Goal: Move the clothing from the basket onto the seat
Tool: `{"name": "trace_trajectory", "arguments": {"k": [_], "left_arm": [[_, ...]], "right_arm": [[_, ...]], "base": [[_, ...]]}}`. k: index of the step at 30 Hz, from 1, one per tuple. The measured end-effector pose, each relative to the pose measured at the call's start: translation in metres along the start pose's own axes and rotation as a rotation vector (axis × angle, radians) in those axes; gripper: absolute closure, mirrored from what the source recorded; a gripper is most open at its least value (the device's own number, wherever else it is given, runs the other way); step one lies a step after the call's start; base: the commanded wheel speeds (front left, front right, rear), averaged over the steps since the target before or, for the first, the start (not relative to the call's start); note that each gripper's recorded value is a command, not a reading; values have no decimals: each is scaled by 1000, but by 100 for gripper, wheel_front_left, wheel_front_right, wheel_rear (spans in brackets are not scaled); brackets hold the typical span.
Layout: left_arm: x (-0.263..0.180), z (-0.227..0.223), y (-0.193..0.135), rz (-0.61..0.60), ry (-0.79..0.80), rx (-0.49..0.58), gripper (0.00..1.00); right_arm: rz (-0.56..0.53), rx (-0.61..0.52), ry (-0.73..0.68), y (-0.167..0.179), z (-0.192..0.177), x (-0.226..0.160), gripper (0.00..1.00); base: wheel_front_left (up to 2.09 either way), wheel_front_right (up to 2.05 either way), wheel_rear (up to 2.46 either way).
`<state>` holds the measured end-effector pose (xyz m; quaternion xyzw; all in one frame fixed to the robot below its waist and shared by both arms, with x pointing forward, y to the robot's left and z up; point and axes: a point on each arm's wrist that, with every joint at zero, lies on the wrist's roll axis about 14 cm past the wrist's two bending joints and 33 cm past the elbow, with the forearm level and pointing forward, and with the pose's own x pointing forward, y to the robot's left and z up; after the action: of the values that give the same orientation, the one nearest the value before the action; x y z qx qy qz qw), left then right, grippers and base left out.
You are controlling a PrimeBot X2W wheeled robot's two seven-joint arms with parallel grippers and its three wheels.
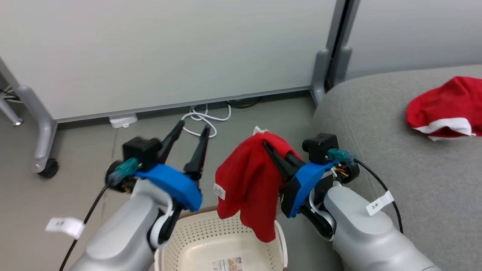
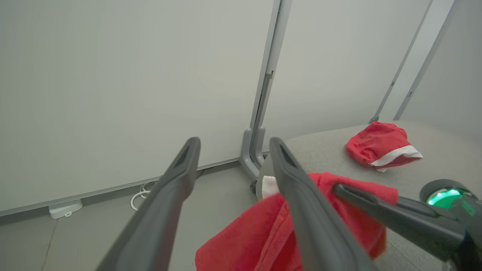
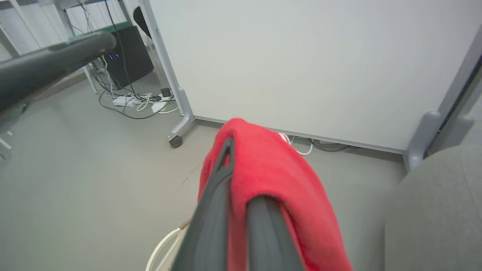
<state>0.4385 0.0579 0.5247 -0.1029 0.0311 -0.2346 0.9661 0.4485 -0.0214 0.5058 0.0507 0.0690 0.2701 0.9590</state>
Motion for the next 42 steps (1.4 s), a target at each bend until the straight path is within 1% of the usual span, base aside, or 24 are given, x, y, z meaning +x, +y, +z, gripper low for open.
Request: {"name": "trace_trajectory", "arguments": {"k": [4,9,14,18,25,31,36,42], "left_arm": [[-7,-7,8,30,-23,-15,0],[-17,-27,10,47,-13,-39,0],[-21,-42,5,56,-9,-96,0],[-19,-49,-3,42,-13,-111,0],[-5,-65,-25,-36,23,-90,0],[6,-84,-45,-109,73,-75,0],[10,-93,-53,-143,101,-68,0],[13,-97,-52,-147,107,-60,0]], "right_arm": [[-63,-2,-41,-23,8,-8,100],[-167,-13,-71,-58,10,-31,100],[-283,-3,-68,-90,3,-65,100],[-380,14,-75,-109,0,-97,100],[-509,9,-51,-118,-3,-152,100],[-606,32,-41,-121,-3,-191,100],[-650,47,-47,-122,-2,-207,100],[-653,65,-53,-121,-3,-208,100]], "base": [[0,0,0],[0,0,0],[0,0,0],[0,0,0],[0,0,0],[0,0,0],[0,0,0],[0,0,0]]}}
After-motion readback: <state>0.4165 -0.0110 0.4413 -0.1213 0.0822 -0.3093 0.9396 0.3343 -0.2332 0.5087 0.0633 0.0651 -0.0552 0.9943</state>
